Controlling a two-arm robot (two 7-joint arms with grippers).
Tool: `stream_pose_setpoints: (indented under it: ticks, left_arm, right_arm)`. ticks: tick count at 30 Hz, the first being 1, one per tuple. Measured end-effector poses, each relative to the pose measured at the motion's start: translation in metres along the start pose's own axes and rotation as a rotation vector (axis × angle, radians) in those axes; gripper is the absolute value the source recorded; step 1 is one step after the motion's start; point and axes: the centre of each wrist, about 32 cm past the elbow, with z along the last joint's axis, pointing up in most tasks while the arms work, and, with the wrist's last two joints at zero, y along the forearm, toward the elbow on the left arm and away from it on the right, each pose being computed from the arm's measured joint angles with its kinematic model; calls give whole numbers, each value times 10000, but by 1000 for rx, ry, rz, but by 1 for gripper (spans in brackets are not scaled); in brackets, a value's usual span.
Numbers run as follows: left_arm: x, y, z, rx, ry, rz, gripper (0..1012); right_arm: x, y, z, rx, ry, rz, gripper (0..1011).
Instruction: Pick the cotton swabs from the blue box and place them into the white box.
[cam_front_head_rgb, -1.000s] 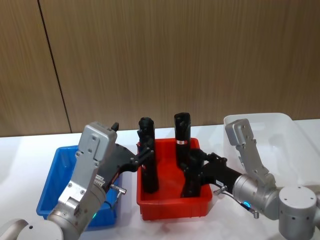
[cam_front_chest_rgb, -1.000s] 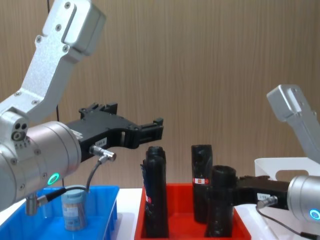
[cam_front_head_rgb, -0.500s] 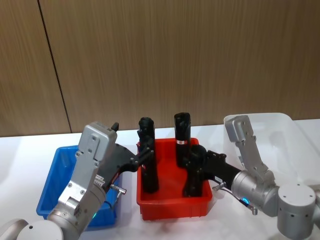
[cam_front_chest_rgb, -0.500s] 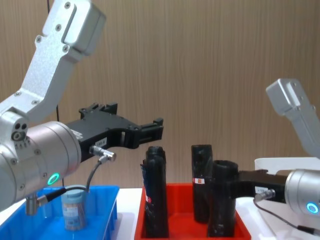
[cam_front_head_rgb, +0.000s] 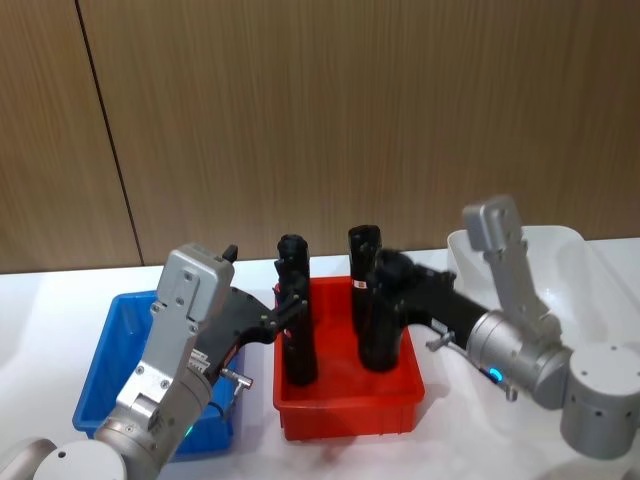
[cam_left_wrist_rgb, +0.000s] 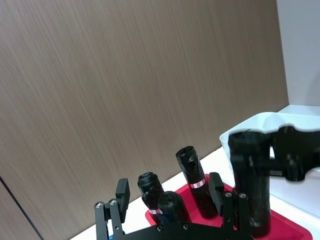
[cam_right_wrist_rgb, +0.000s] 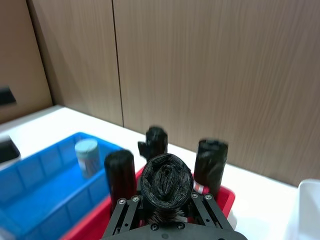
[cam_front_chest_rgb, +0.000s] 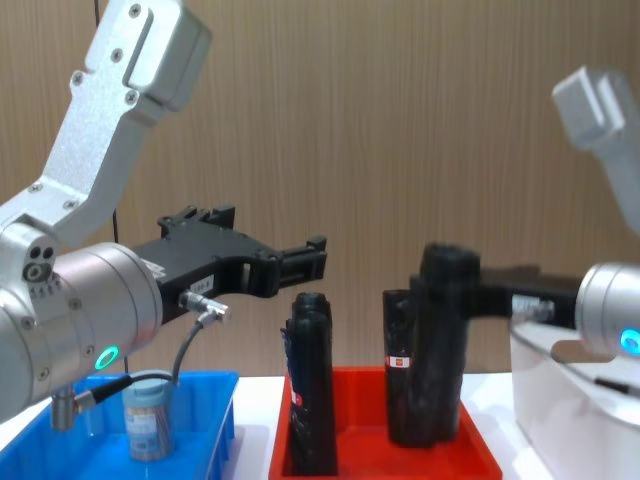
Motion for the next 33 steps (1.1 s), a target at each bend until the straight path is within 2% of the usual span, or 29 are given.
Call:
stream_pose_setpoints:
  ticks: [7,8,14,18,24,33]
  left_arm:
    - [0,0,0,0,0,0,1004]
    - [0,0,0,0,0,0,1004]
    - [0,0,0,0,0,0,1004]
    - [0,0,0,0,0,0,1004]
    - [0,0,0,0,0,0,1004]
    - [0,0,0,0,0,0,1004]
  right_arm:
    - [76,-105,258,78,-19,-44,360]
    - [76,-105,258,78,-19,-44,360]
    - [218,-235,414,117,-44,-106,359]
    - [298,-299,460,124,-57,-137,360]
    - [495,-437,510,120,-86,-207,360]
    - [726,-559,465,82,-100,-282,359]
